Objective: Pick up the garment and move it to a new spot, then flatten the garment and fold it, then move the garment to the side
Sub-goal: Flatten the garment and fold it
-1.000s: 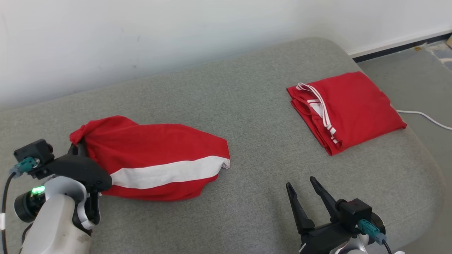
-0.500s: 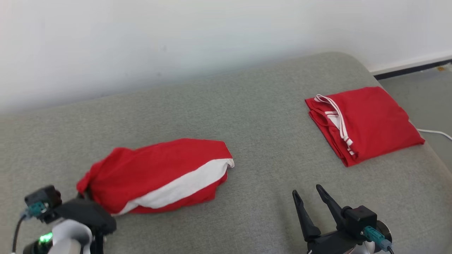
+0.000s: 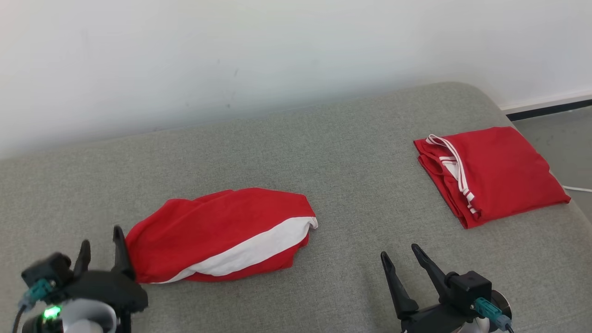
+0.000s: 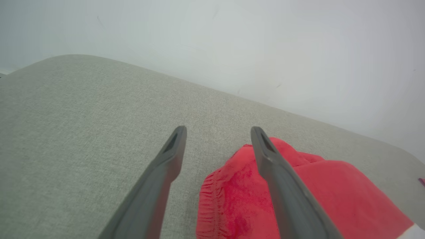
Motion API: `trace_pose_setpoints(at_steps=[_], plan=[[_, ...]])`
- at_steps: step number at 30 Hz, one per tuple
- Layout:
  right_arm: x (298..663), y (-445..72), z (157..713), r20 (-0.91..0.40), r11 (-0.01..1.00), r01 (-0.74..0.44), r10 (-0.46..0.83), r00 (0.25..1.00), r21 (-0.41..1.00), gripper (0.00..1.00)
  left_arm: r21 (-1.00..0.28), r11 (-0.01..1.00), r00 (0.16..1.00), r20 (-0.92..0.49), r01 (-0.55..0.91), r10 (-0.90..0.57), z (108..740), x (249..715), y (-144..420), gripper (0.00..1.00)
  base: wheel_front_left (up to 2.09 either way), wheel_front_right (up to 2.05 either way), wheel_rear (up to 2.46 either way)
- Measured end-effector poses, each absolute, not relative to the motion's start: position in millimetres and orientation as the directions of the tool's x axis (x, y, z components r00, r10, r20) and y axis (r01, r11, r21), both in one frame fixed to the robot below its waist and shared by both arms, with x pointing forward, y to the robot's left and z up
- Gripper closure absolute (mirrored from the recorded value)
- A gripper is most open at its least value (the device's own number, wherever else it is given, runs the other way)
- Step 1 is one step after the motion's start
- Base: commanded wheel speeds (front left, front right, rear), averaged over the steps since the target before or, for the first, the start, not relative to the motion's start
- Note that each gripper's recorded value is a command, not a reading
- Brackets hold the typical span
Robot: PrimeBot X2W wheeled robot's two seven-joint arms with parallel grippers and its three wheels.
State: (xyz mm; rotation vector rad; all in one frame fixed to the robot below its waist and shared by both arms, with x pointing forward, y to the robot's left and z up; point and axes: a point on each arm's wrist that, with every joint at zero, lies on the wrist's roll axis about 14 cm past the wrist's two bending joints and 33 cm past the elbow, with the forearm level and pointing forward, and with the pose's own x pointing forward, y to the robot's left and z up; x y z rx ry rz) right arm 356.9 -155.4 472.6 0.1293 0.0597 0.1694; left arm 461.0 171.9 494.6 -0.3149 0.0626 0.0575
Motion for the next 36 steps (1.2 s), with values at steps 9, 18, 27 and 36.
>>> trace_pose_setpoints(at_steps=[9,18,27,36], plan=[[354,-160,469,-0.056,0.979,-0.149,0.158,0.986,0.137,0.0,-0.294,0.954,0.972,-0.233,-0.064,-0.006,443,427,163,0.0,0.0,0.0,0.0],[359,-162,468,-0.065,0.98,-0.143,0.153,0.986,0.136,0.0,-0.302,0.952,0.948,-0.314,-0.056,-0.044,424,430,156,0.83,0.0,0.0,0.0],[361,-169,462,-0.083,0.983,-0.12,0.132,0.988,0.14,0.0,-0.342,0.94,0.955,-0.285,-0.019,-0.084,433,448,145,1.0,0.0,0.0,0.0],[366,-163,461,-0.081,0.981,-0.133,0.145,0.986,0.142,0.0,-0.383,0.923,0.983,-0.176,-0.025,-0.046,468,435,157,1.0,0.0,0.0,0.0]])
